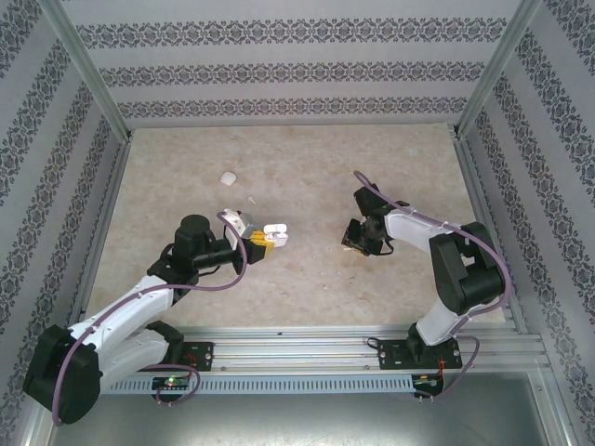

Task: Insert the wireless bluetooth earbuds into the charging case

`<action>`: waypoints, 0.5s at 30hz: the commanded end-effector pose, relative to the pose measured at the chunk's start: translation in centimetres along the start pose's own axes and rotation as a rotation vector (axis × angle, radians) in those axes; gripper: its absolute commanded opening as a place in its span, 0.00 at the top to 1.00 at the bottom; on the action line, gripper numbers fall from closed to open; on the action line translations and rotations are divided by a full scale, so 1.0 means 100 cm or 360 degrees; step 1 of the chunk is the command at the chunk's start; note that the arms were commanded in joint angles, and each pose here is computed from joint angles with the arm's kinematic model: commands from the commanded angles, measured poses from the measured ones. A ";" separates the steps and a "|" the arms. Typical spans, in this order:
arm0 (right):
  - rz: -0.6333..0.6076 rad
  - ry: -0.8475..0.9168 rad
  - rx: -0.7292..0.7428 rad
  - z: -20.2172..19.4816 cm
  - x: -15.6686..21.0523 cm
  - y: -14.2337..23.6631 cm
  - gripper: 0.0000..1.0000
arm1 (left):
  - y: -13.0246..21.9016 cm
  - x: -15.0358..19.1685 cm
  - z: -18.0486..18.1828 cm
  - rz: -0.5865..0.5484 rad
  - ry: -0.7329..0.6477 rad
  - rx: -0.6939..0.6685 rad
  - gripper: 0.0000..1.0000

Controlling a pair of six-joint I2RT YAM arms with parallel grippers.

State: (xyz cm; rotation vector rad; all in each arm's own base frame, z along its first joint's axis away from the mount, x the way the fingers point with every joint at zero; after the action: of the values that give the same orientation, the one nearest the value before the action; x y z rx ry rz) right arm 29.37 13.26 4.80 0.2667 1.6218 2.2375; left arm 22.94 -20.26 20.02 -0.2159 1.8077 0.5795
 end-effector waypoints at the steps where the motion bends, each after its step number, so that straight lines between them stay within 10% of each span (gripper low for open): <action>1: 0.0000 -0.0003 0.0021 0.001 -0.004 -0.006 0.71 | 0.000 -0.006 -0.005 -0.0022 -0.0065 0.0027 1.00; 15: 0.0026 0.0120 0.0055 0.005 -0.006 -0.012 0.87 | -0.002 -0.007 -0.003 -0.0017 -0.0060 0.0030 1.00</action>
State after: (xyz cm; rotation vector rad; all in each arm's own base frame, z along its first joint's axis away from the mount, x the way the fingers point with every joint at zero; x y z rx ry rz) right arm 30.02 13.51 4.54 0.2612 1.6626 2.2508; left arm 23.01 -20.29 19.76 -0.2073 1.8047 0.5852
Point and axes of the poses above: each hand's point on the last joint's axis, 136 mm out from that joint toward the fingers, its own y axis back along the fingers, its own z axis along the line the jaws close on, x = y × z, the point moved 3 cm from there along y, back along the fingers, and after that the axes turned 1 degree about y, right-handed, at the moved point
